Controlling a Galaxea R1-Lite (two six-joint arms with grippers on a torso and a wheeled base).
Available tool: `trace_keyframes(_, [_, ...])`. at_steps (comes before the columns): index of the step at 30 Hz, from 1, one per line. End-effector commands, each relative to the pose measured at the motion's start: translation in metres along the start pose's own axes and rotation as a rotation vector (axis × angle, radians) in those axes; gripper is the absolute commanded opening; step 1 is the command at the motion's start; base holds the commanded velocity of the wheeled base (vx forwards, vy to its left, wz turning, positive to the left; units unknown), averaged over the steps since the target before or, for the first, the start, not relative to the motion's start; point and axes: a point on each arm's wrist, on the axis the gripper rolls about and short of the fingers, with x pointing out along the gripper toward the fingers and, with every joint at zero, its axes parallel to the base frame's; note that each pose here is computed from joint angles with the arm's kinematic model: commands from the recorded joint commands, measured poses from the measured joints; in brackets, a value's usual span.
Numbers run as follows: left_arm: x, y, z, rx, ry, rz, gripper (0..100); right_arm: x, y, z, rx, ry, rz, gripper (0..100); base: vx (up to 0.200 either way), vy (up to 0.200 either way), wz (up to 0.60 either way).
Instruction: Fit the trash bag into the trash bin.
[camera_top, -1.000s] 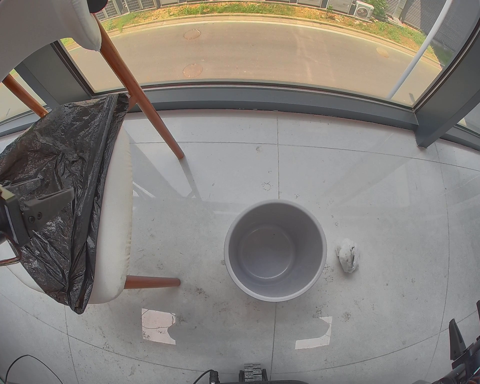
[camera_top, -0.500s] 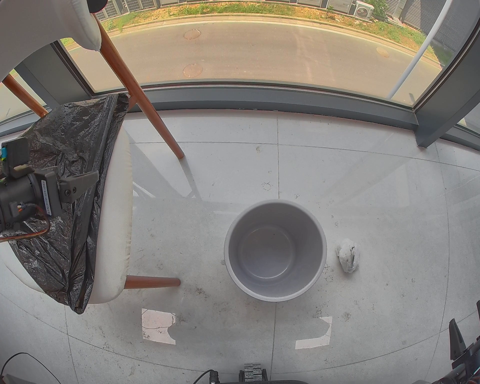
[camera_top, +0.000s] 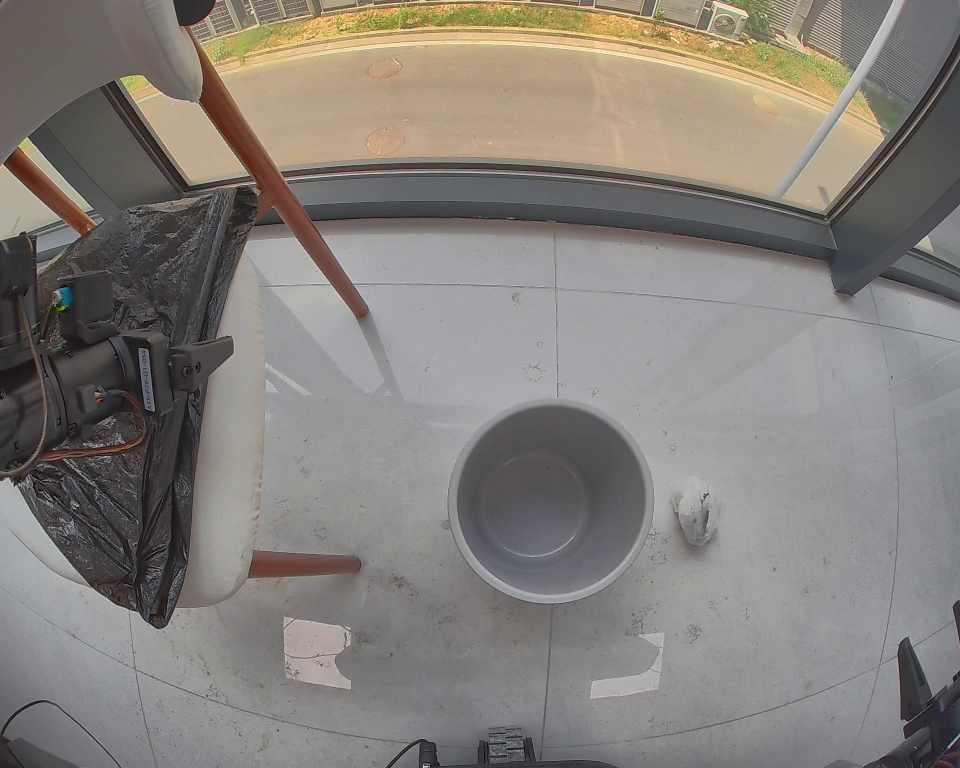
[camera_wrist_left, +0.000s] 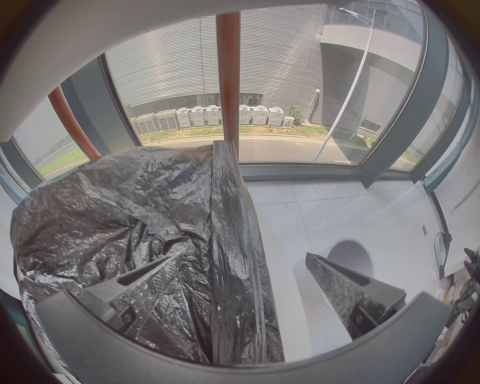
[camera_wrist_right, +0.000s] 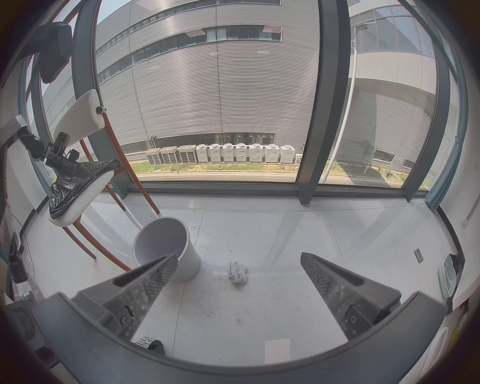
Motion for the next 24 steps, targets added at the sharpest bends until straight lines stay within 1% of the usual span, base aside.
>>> trace_keyframes(1, [0.010,0.000,-0.006,0.002,0.032,0.006,100,0.000,0.000,-0.005,0.000,0.006,0.000,100,0.000,0.000,0.00])
trace_keyframes(5, [0.010,0.000,-0.011,0.002,0.050,0.022,100,0.000,0.000,-0.005,0.000,0.006,0.000,100,0.000,0.000,0.00])
trace_keyframes(6, [0.010,0.000,-0.013,0.002,0.057,0.022,0,0.000,0.000,-0.005,0.000,0.006,0.000,100,0.000,0.000,0.00])
trace_keyframes(12, [0.009,0.000,-0.022,-0.003,0.067,0.026,0,0.000,0.000,-0.005,0.000,0.006,0.000,100,0.000,0.000,0.00])
trace_keyframes(16, [0.006,0.003,-0.023,-0.012,0.065,0.035,0,0.000,0.000,-0.005,0.000,0.006,0.000,100,0.000,0.000,0.00])
trace_keyframes(20, [-0.015,0.004,-0.013,-0.029,0.006,0.039,0,0.000,0.000,-0.005,0.000,0.006,0.000,100,0.000,0.000,0.00])
trace_keyframes(23, [-0.027,0.004,-0.014,-0.053,-0.015,0.042,0,0.000,0.000,-0.005,0.000,0.006,0.000,100,0.000,0.000,0.00])
trace_keyframes(24, [-0.040,0.010,-0.013,-0.086,-0.046,0.061,0,0.000,0.000,-0.005,0.000,0.006,0.000,100,0.000,0.000,0.00])
